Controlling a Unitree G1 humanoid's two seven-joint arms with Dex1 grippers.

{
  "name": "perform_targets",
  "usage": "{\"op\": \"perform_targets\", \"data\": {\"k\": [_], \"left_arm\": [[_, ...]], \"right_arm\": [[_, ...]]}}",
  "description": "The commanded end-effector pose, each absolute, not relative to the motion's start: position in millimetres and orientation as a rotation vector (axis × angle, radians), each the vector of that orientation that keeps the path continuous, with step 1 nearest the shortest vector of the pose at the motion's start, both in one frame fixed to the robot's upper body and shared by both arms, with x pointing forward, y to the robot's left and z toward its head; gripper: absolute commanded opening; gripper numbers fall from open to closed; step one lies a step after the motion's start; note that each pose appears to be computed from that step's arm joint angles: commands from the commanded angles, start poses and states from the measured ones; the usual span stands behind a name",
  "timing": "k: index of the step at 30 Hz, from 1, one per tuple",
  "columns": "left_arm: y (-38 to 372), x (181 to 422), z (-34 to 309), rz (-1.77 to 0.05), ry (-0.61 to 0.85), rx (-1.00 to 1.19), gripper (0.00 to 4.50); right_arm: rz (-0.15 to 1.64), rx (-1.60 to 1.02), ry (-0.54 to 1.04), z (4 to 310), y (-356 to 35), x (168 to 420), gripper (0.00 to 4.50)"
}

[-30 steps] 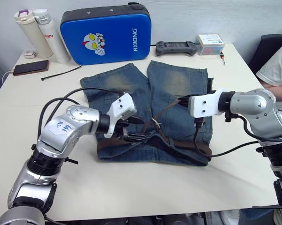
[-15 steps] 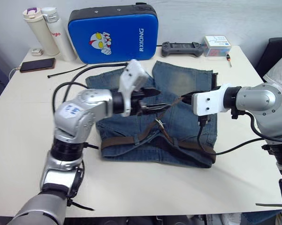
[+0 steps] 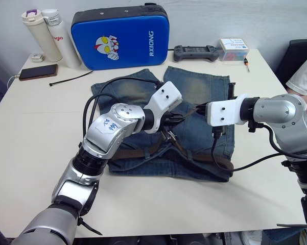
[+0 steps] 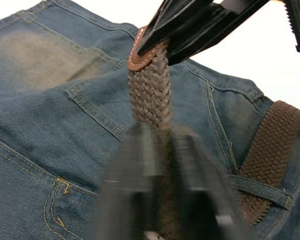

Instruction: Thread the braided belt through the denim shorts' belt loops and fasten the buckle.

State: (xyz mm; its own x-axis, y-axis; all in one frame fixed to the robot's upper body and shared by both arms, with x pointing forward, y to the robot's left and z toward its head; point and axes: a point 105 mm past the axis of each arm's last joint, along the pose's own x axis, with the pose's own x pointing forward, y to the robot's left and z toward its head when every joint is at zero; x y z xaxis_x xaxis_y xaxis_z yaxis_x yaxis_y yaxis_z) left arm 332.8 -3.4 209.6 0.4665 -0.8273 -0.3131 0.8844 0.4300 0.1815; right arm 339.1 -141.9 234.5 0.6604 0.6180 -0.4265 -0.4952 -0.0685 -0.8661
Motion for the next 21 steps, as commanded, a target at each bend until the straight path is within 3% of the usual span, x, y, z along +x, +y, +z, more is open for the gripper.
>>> {"op": "perform_targets", "data": {"k": [1,5,6,8,14,21], "left_arm": [[-8.3,330.4,232.8,-1.096,0.119,0.294,0.02],[-2.1,331.5,231.3,-1.084,0.153,0.224,0.02],[1.5,333.1,229.7,-1.071,0.168,0.195,0.00],[8.8,336.7,226.9,-1.034,0.200,0.112,0.00],[36.1,340.9,229.4,-0.930,0.293,-0.286,0.00],[63.8,328.3,228.8,-0.888,0.289,-0.645,0.00]], "right_arm": [[0.881,-1.359,-0.193,253.2,-138.5,332.6,0.00],[0.909,-1.202,-0.139,247.7,-137.1,329.0,0.00],[0.925,-1.137,-0.115,245.6,-137.7,326.0,0.69],[0.940,-1.018,-0.078,244.2,-140.0,320.5,1.45],[0.930,-0.690,-0.007,251.1,-151.1,310.1,4.46],[0.956,-0.294,0.160,235.3,-144.8,311.7,4.49]]}}
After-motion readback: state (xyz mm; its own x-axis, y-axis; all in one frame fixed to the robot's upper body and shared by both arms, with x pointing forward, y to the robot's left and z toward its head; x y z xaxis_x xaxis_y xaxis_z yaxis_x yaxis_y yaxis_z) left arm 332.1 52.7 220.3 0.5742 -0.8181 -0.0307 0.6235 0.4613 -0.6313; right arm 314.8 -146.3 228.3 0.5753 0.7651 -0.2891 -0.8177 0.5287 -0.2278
